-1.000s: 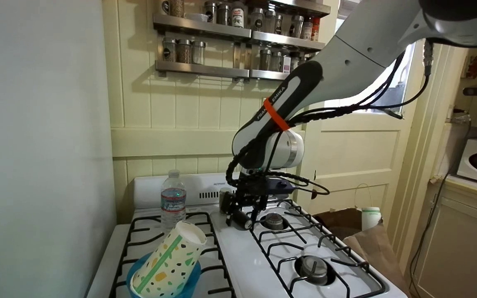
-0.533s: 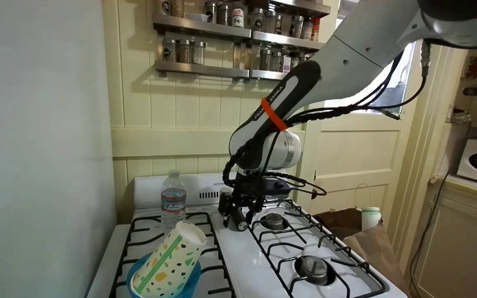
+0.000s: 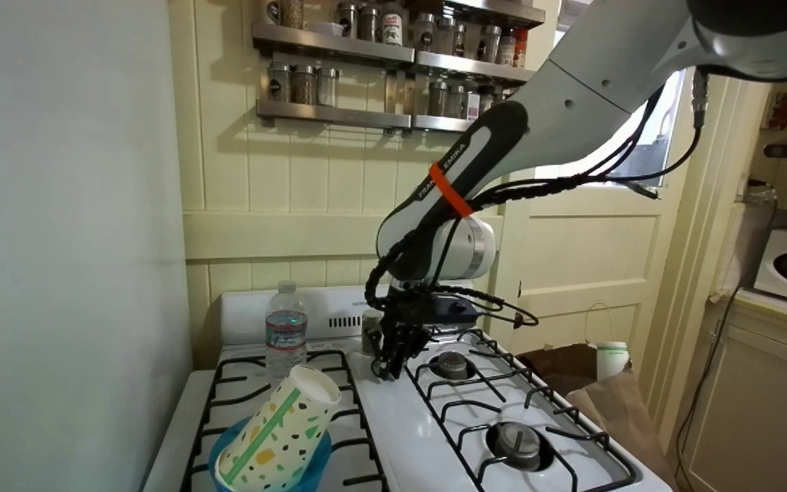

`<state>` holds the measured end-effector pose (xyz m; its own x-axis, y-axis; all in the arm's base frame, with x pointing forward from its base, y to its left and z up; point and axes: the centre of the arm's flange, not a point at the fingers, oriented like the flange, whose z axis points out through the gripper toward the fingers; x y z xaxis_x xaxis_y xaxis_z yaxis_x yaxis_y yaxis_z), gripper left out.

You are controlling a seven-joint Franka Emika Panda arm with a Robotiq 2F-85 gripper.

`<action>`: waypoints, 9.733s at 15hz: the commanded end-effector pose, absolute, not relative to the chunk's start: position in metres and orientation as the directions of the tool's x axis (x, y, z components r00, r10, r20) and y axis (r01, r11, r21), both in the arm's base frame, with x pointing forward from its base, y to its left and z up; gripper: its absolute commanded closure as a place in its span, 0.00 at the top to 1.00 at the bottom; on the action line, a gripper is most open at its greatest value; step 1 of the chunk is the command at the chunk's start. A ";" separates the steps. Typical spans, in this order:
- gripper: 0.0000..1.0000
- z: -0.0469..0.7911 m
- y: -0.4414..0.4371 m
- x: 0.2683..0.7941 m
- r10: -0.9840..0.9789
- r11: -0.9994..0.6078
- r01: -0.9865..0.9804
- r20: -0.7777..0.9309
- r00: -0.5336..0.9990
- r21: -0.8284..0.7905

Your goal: Move the black object forward

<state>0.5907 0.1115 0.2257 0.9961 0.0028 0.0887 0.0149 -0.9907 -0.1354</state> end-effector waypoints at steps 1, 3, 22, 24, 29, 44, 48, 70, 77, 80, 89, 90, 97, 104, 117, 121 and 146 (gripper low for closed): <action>0.00 0.226 0.118 0.587 -0.013 -0.990 -0.003 0.074 0.997 -0.142; 0.32 0.239 0.121 0.581 -0.005 -0.989 0.005 0.063 0.998 -0.151; 1.00 0.290 0.129 0.556 -0.550 -0.832 -0.554 0.106 0.828 0.014; 1.00 0.287 0.137 0.567 -0.643 -0.762 -0.647 0.119 0.757 -0.004; 1.00 0.271 0.164 0.590 -0.830 -0.552 -0.833 0.121 0.544 -0.034; 1.00 0.236 0.157 0.616 -0.801 -0.592 -0.806 0.116 0.587 -0.011; 0.95 0.232 0.155 0.620 -0.770 -0.632 -0.775 0.116 0.627 -0.003; 1.00 0.229 0.166 0.629 -0.767 -0.626 -0.779 0.153 0.623 0.029; 0.66 0.217 0.164 0.637 -0.794 -0.586 -0.809 0.171 0.584 0.041; 0.42 0.216 0.167 0.638 -0.799 -0.577 -0.816 0.176 0.574 0.041; 0.18 0.295 0.147 0.608 -0.712 -0.692 -0.711 -0.045 0.701 -0.126; 0.18 0.305 0.142 0.606 -0.691 -0.702 -0.694 -0.080 0.718 -0.160; 0.18 0.327 0.124 0.588 -0.515 -0.703 -0.627 -0.368 0.774 -0.335; 0.18 0.308 0.107 0.567 -0.463 -0.634 -0.723 -0.614 0.639 -0.273; 0.18 0.247 0.100 0.563 -0.500 -0.624 -0.777 -0.721 0.479 -0.083; 0.18 0.227 0.098 0.561 -0.479 -0.617 -0.785 -0.766 0.428 -0.052; 1.00 0.217 0.053 0.560 -0.383 -0.617 -0.780 -0.826 0.413 -0.104</action>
<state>0.5641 0.0484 0.1830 0.3095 -0.3628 -0.8790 -0.8112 -0.5830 -0.0450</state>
